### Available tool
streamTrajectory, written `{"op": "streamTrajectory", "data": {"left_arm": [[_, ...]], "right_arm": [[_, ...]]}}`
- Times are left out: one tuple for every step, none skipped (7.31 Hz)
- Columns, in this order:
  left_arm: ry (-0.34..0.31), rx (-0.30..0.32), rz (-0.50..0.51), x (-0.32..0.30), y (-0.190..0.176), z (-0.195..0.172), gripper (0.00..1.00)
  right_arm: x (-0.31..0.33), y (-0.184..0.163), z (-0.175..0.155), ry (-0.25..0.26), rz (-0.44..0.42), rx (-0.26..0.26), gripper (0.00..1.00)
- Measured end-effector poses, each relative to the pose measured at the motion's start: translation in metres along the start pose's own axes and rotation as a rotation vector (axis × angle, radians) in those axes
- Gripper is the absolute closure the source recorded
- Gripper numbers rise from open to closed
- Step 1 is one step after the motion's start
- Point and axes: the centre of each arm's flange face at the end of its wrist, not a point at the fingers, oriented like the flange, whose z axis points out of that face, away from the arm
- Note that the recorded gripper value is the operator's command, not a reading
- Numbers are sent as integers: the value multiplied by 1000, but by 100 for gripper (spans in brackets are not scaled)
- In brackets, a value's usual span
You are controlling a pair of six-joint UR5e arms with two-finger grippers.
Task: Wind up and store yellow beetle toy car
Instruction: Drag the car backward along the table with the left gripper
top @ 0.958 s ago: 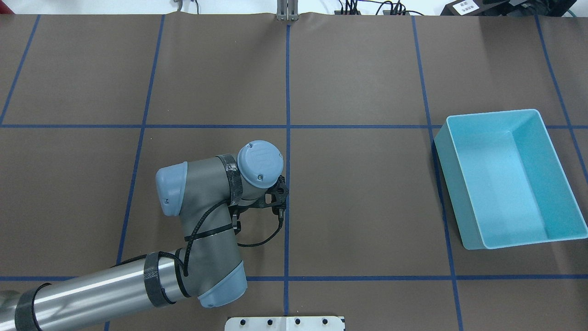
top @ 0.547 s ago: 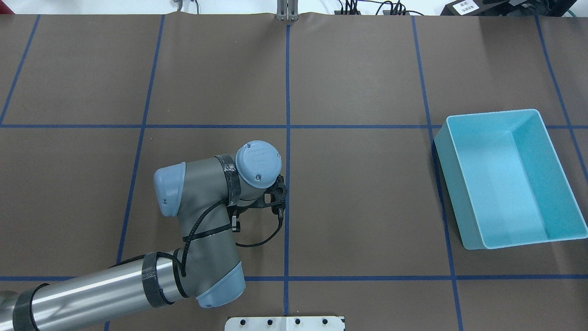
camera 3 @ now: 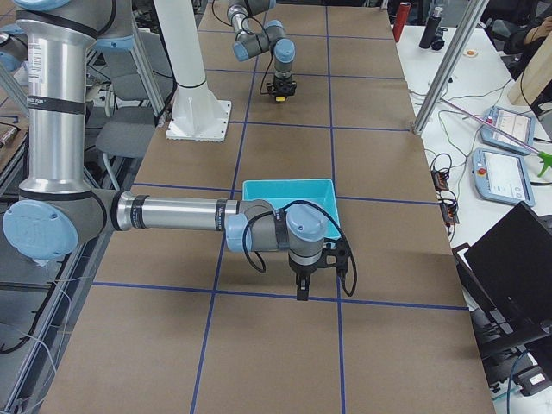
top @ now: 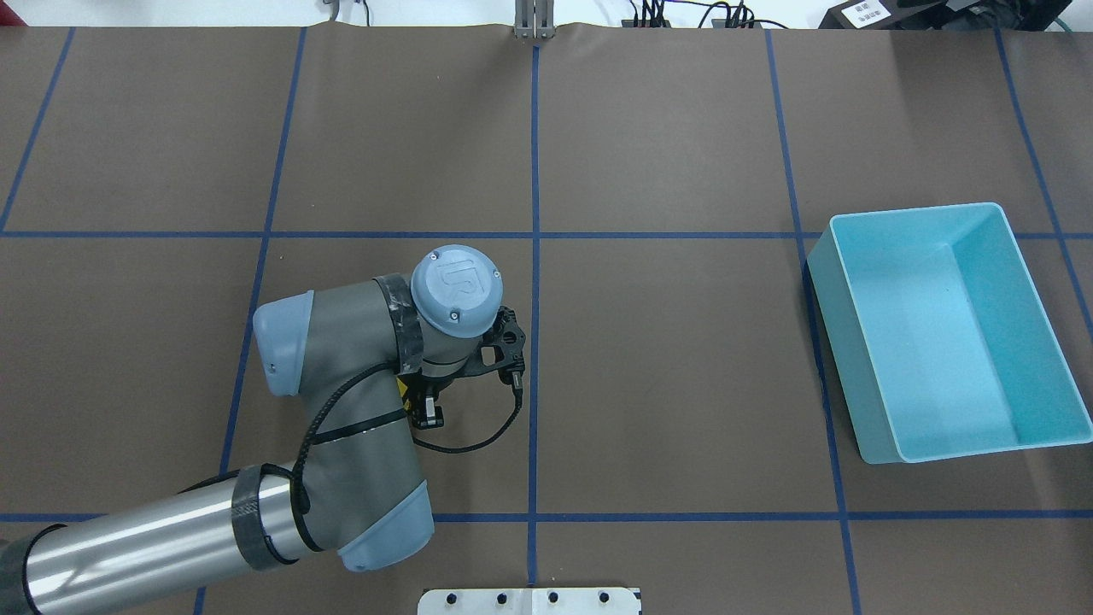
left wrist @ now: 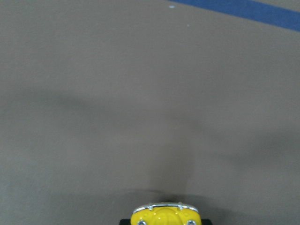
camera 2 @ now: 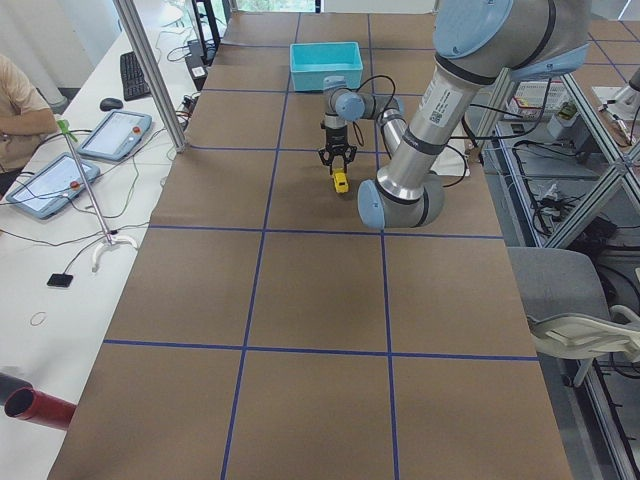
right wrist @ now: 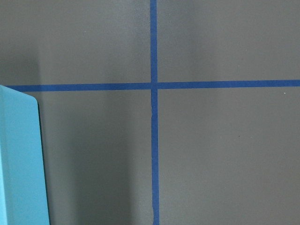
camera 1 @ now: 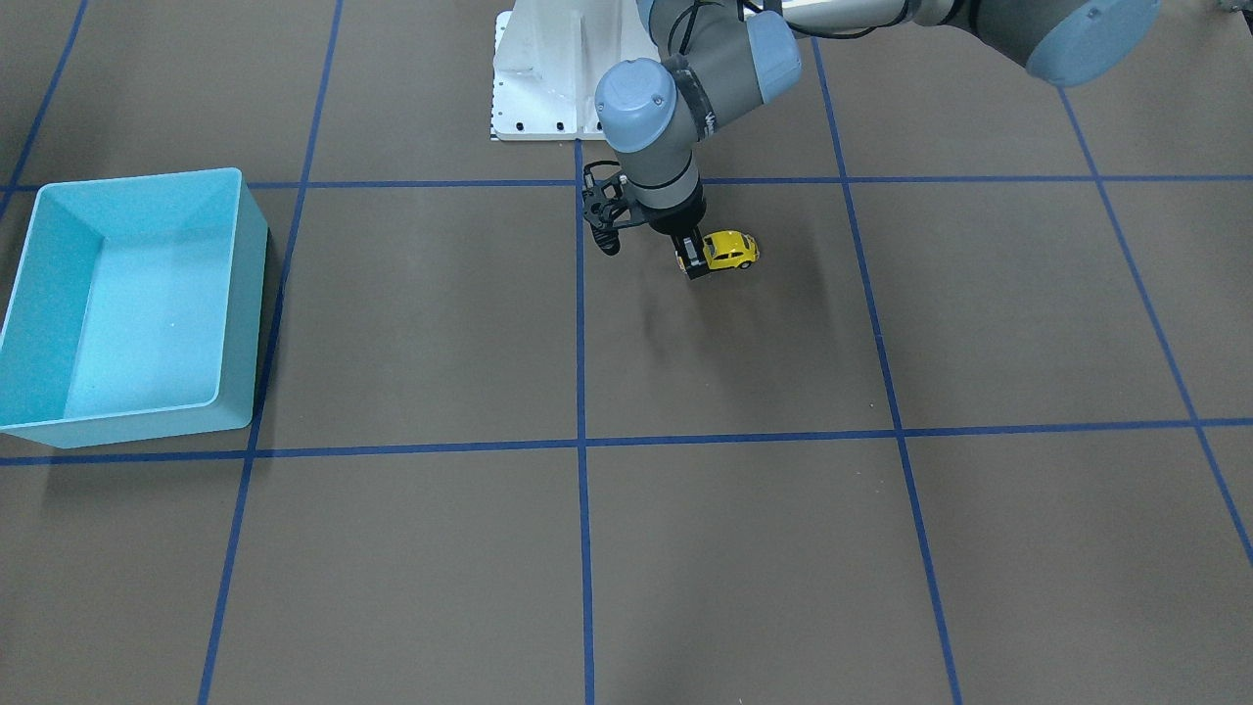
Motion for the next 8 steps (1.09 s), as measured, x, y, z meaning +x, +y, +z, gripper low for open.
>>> {"op": "streamTrajectory", "data": {"left_arm": [[-22, 14, 35, -18, 23, -7, 100], [-45, 22, 71, -39, 45, -15, 100], [-64, 22, 75, -64, 67, -22, 100], [-82, 19, 75, -87, 89, -27, 100], [-98, 29, 95, -105, 108, -30, 100], [-99, 54, 111, -122, 126, -30, 100], [-87, 87, 125, -135, 146, -25, 100], [-80, 126, 144, -145, 165, -15, 100]], "right_arm": [[0, 0, 0, 0, 0, 0, 0], [0, 0, 0, 0, 0, 0, 0], [0, 1, 0, 0, 1, 0, 0], [0, 1, 0, 0, 1, -1, 0], [0, 1, 0, 0, 1, -1, 0], [0, 1, 0, 0, 1, -1, 0], [0, 1, 0, 0, 1, -1, 0], [0, 1, 0, 0, 1, -1, 0]]}}
